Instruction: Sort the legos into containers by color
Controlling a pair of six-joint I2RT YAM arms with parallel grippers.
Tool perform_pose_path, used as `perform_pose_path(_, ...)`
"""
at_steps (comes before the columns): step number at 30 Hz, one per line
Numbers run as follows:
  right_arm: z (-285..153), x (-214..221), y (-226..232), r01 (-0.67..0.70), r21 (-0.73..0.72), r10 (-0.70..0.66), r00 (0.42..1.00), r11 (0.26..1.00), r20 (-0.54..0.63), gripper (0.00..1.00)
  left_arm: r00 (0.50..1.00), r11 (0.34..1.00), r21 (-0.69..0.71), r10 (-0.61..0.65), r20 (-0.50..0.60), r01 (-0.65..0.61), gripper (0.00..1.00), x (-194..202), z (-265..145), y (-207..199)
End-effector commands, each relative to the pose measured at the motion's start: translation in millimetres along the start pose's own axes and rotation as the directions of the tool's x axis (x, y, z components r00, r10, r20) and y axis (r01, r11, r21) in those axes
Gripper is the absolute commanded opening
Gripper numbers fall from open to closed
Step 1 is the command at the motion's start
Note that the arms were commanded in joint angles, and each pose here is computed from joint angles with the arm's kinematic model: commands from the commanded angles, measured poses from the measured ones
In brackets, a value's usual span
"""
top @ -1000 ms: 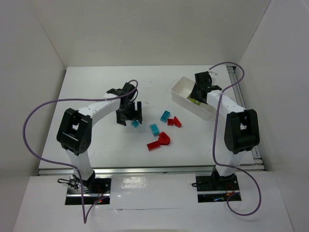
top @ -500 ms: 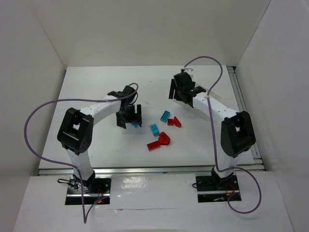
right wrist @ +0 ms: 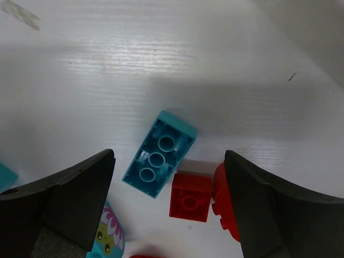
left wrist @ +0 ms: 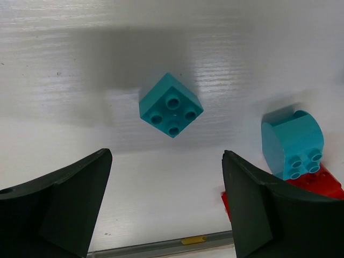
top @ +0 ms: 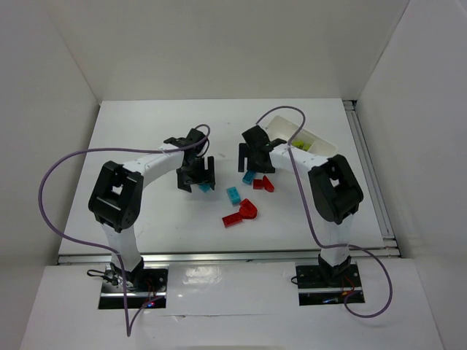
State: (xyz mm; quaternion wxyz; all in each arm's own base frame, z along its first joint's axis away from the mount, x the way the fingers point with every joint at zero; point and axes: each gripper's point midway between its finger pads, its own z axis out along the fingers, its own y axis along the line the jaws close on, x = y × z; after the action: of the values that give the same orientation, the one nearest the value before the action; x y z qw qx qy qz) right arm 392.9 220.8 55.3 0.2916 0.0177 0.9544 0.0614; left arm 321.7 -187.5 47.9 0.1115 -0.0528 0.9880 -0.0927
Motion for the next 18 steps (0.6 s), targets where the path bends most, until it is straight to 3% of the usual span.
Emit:
perform_pose_path(1,4.7,5.1,14.8,-0.002,-0.022,0.001,1.000,1.000,-0.028,0.89,0.999,1.000,-0.005,-0.001,0.042,0.001,0.93,-8.6,-12.7,3.7)
perform_pose_path(9,21.6,13.4,26.4,0.027,-0.012,-0.027,0.999,1.000,-0.041,0.62,0.999,1.000,-0.007,-0.010,0.045,0.010,0.93,-8.9,-14.6,7.4)
perform_pose_path(10,21.6,13.4,26.4,0.027,-0.012,-0.027,0.999,1.000,-0.041,0.52,0.999,1.000,-0.007,-0.010,0.045,0.010,0.93,-8.9,-14.6,7.4)
perform_pose_path(14,8.3,-19.1,30.7,0.010,0.001,-0.010,0.999,1.000,0.053,0.27,0.999,1.000,0.001,-0.010,0.040,0.010,0.93,-8.1,-14.8,6.0)
perform_pose_path(18,-18.8,-70.1,27.2,-0.034,-0.005,0.034,0.985,0.999,0.170,0.25,1.000,1.000,0.007,-0.001,0.026,0.001,0.93,-5.9,-12.1,5.4)
